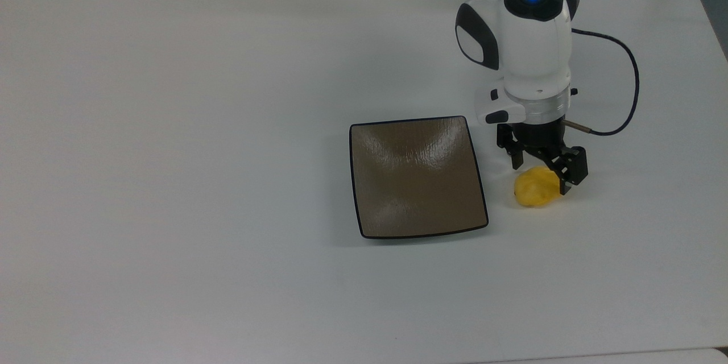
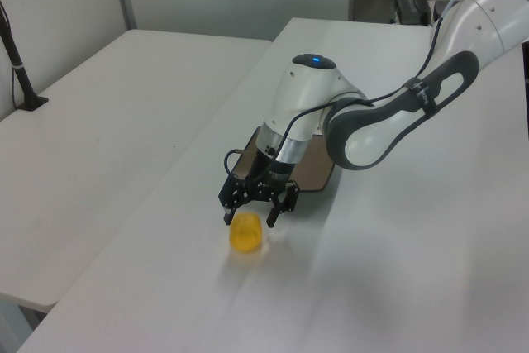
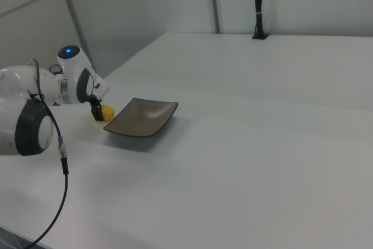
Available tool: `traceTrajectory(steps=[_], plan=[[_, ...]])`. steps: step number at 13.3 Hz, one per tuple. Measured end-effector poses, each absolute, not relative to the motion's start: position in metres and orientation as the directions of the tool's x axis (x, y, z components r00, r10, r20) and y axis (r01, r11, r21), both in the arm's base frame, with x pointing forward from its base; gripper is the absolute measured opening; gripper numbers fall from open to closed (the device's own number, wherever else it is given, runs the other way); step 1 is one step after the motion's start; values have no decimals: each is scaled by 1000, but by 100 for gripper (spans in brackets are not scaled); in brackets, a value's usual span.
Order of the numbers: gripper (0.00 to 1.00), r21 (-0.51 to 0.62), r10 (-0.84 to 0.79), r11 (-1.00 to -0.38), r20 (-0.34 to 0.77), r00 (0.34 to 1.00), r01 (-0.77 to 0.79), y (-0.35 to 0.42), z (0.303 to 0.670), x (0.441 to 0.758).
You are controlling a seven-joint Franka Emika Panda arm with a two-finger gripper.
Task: Put potatoes on a ceramic plate
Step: 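Lower the gripper around the yellow potato and close it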
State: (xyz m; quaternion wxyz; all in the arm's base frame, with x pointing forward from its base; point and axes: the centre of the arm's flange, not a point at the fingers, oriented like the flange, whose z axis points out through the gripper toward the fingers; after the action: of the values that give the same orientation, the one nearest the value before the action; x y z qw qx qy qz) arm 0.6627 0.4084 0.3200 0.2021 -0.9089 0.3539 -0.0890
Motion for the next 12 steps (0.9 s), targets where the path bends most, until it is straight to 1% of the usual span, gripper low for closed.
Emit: traceTrajectory(steps=[2, 4, 5, 9, 12], plan=[[99, -425, -678, -669, 16, 734, -609, 409, 311, 662], [75, -421, -677, -671, 13, 736, -610, 411, 305, 662], [66, -427, -677, -669, 15, 735, -608, 411, 307, 662], [66, -432, -678, -668, 17, 735, -606, 412, 310, 663], [66, -458, -678, -664, 36, 734, -591, 411, 332, 666]])
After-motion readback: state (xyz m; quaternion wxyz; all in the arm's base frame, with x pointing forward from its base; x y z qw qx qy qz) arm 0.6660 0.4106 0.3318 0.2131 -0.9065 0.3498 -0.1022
